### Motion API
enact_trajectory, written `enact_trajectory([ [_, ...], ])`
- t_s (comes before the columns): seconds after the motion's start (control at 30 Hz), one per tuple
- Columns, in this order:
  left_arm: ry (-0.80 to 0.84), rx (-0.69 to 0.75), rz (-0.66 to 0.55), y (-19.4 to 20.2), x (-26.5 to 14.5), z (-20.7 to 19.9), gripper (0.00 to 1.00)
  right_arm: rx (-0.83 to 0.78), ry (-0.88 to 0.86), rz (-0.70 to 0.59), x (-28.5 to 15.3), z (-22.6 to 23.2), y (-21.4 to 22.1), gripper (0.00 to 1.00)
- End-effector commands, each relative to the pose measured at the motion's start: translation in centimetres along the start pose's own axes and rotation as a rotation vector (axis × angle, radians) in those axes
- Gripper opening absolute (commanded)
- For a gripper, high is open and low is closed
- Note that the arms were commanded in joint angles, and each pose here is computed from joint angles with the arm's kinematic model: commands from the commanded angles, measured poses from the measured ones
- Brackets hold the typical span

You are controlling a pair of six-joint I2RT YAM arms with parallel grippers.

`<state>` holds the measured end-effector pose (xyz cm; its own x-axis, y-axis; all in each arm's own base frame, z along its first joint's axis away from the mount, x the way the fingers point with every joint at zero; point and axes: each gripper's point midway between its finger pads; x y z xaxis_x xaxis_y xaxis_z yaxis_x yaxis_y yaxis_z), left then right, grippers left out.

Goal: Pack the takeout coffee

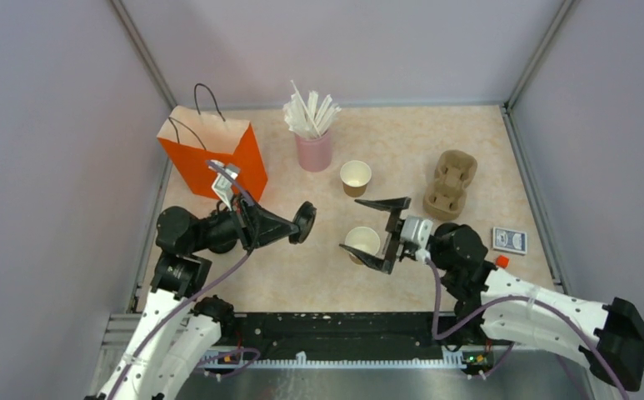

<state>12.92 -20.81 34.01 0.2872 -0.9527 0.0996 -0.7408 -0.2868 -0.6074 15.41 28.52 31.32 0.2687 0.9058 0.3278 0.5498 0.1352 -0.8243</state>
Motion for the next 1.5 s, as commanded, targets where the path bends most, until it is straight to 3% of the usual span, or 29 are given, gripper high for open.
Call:
enact_trajectory([
  [0.0,0.187,0.093,0.041,-0.1,-0.2,-4.1,0.0,-0.267,-0.009,-0.144,2.9,0.2,-4.1,0.96],
  [0.13,0.19,0.093,0.052,0.1,0.1,-3.2,0.0,-0.247,0.015,-0.173,4.5,0.6,-4.9,0.96],
  [0.4,0.22,0.206,-0.035,0.5,0.1,-1.4,0.0,0.062,0.157,-0.121,6.9,-0.5,-4.6,0.93],
  [0.9,0.281,0.187,-0.154,0.2,-0.2,-0.9,0.0,0.06,0.174,-0.106,7.8,0.5,-3.0,0.94],
  [1.47,0.262,0.211,-0.157,0.4,-0.1,-0.3,0.0,0.017,0.091,-0.097,8.0,2.2,-3.0,0.98],
])
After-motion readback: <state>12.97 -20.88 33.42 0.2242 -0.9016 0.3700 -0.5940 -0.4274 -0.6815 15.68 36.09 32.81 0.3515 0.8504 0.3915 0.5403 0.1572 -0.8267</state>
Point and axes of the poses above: each gripper's point midway between its finger pads, its own x axis out along the fingers, its own z axis along the line the jaws close on, y = z × x, and after that the axes turned 11 degrees about -x, right-handed
